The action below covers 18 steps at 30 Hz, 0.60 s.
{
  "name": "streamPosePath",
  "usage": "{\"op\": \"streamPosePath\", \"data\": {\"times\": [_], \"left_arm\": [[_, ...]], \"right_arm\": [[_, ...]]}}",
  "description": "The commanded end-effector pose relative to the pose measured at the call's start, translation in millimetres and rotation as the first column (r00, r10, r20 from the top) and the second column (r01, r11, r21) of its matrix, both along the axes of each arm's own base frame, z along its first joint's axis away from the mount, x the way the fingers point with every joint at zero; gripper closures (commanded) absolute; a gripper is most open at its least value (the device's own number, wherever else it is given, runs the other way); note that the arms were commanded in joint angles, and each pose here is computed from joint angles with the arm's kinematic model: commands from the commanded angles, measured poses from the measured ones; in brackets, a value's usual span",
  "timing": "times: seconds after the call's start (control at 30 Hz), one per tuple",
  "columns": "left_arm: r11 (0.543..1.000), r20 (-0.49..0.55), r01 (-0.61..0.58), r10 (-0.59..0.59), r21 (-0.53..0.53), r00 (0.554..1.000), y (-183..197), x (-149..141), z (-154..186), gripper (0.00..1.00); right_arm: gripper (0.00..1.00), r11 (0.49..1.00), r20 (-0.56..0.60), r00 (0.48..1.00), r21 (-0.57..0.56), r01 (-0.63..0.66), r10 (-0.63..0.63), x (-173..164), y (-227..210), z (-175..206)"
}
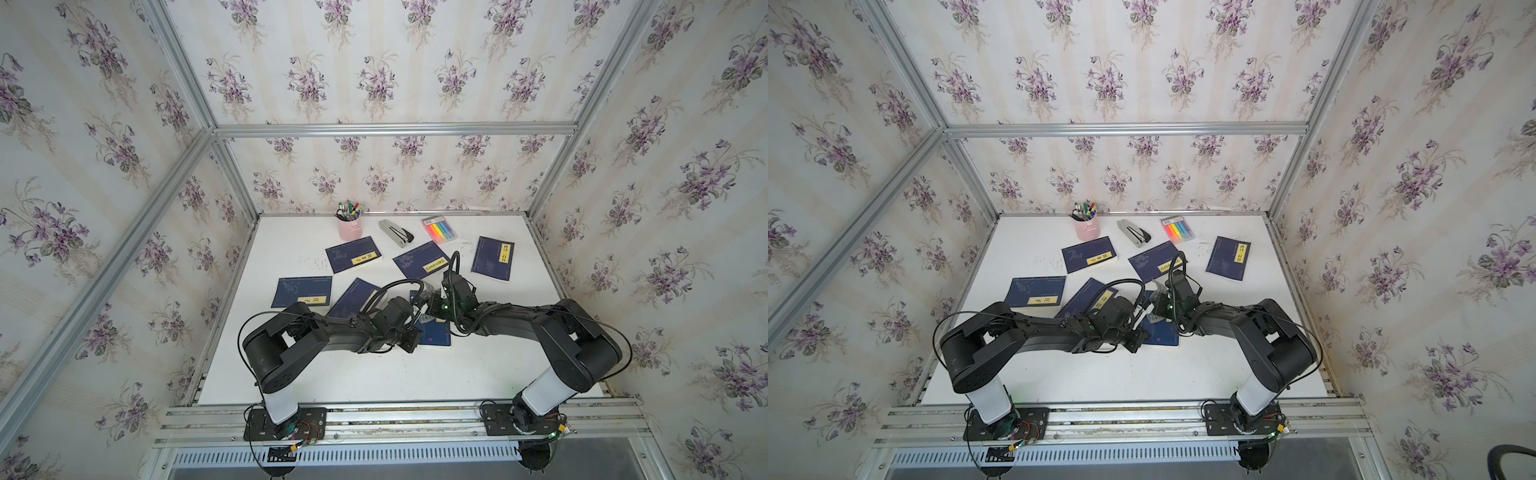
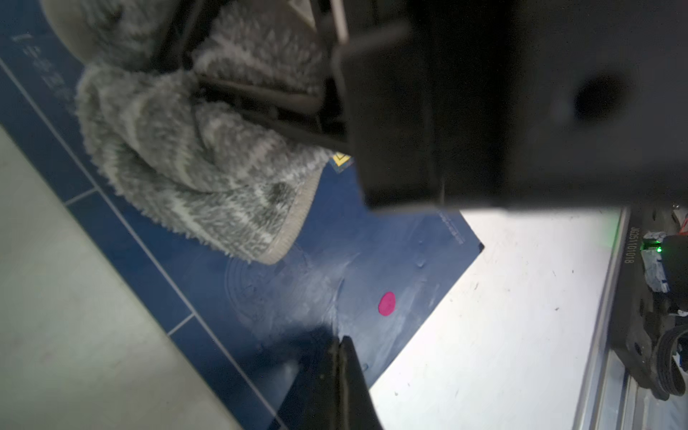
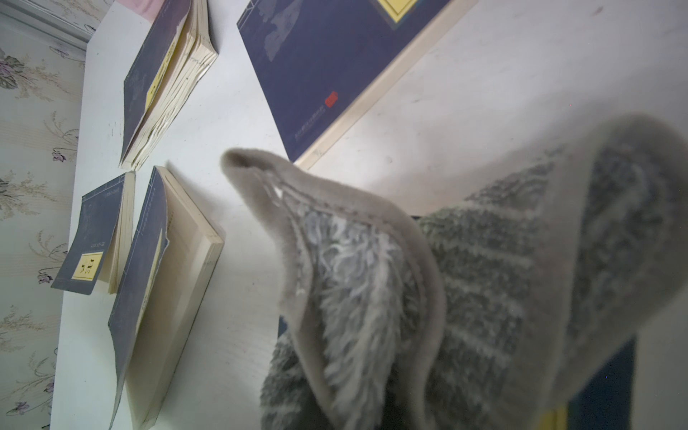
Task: Wipe the cover of the book
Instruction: Wipe the dirt from the cover of the book.
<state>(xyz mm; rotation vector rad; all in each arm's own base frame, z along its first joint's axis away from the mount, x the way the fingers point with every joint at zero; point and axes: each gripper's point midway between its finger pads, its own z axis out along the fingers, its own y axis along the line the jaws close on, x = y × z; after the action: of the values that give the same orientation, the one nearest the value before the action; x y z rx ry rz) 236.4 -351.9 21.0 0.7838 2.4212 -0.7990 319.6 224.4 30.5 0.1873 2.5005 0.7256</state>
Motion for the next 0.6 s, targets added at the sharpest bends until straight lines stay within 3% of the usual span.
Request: {"op": "streamPosePath", "data": {"times": [0.0,0.13,0.57], "left_arm": [[0.996,-0.034,-0.043,0.046,0.083,0.998,19,-5,-20,1.00],[0.996,-0.034,-0.039,0.042,0.085,0.999,21,-7,-22,1.00],[0.994,-0.041,-0.041,0.045,0.105,0.998,34,-16,-36,1.00]], "right_arm": [[1.00,0.997,-0.014,0.999,-0.051,0.052,-0.053,-2,-17,-4],[1.00,0.996,-0.016,0.997,-0.040,0.081,-0.082,1,-31,-3],[1.00,0.996,-0.044,0.999,0.093,-0.015,0.019,12,13,-4]]}}
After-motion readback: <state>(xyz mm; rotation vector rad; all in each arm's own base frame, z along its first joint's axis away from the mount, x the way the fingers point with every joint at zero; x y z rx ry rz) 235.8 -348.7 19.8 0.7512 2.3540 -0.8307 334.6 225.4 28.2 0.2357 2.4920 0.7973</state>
